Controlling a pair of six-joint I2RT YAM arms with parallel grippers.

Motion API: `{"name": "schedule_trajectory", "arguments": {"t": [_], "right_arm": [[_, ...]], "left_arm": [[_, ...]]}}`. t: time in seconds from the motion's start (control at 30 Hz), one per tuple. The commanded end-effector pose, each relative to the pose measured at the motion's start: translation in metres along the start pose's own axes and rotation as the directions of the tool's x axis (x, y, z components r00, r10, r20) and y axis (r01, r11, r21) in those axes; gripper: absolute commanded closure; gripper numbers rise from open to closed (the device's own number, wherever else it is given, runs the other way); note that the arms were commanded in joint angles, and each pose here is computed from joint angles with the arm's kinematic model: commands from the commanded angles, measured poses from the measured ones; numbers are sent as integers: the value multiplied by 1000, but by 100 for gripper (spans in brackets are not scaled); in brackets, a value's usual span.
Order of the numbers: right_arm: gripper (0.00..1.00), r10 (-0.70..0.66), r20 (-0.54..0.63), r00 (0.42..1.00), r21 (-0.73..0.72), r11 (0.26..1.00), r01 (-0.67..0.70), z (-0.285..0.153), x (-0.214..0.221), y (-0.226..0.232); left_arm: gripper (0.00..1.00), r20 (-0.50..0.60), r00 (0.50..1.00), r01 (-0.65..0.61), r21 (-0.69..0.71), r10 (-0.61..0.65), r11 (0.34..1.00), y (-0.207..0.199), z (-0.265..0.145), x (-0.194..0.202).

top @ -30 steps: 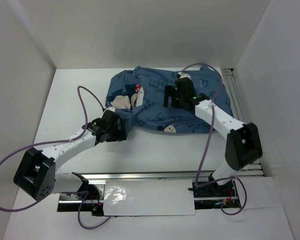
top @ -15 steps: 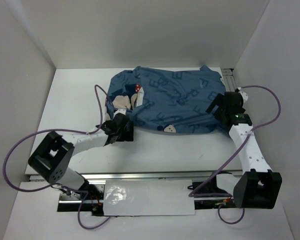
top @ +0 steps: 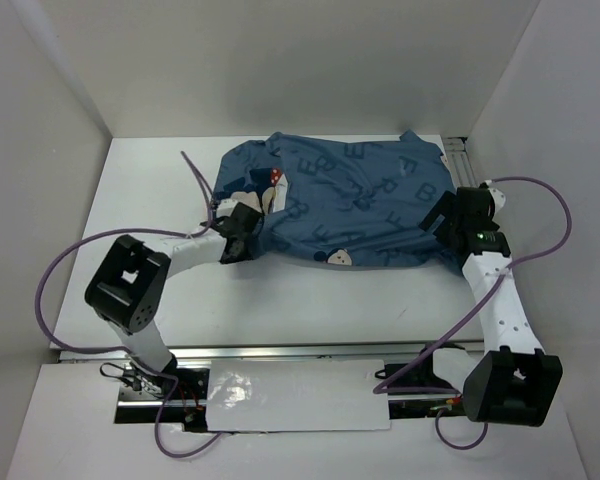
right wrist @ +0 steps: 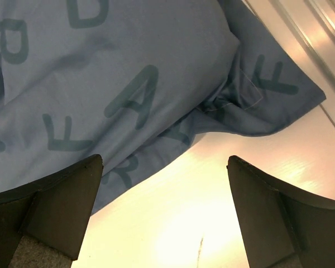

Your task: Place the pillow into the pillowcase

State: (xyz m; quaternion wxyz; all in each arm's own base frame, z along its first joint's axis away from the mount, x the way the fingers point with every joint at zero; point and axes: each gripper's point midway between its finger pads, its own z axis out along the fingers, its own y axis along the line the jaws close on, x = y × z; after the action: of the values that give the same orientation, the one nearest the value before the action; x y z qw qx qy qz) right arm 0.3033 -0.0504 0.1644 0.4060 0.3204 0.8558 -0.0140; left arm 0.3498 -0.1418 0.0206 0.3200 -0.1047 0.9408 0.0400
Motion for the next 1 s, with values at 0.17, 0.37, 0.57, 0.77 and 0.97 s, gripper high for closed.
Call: {"name": "schedule_trajectory", "arguments": {"t": [0.17,0.37,0.57,0.77,0.97], "right_arm": [[8,23,-56,998,33,999,-22,7,18,-12],[8,-15,-104,994,-51,999,10,22,35,-2],[12,-154,-76,985,-238,962,132,41,28,61],[12,-286,-125,950,-302,923,238,81,50,130],[17,-430,-173,886,-455,833,315,112,110,216]], "left_arm": [[100,122,944,330,-260,-308,908,114,-66,-36],[100,180,918,384,-196,-352,902,124,-88,-43],[100,212,914,388,-213,-346,897,136,-91,-46],[100,233,897,421,-193,-376,886,142,-94,-64],[100,250,879,459,-207,-407,864,156,-95,-73]]}}
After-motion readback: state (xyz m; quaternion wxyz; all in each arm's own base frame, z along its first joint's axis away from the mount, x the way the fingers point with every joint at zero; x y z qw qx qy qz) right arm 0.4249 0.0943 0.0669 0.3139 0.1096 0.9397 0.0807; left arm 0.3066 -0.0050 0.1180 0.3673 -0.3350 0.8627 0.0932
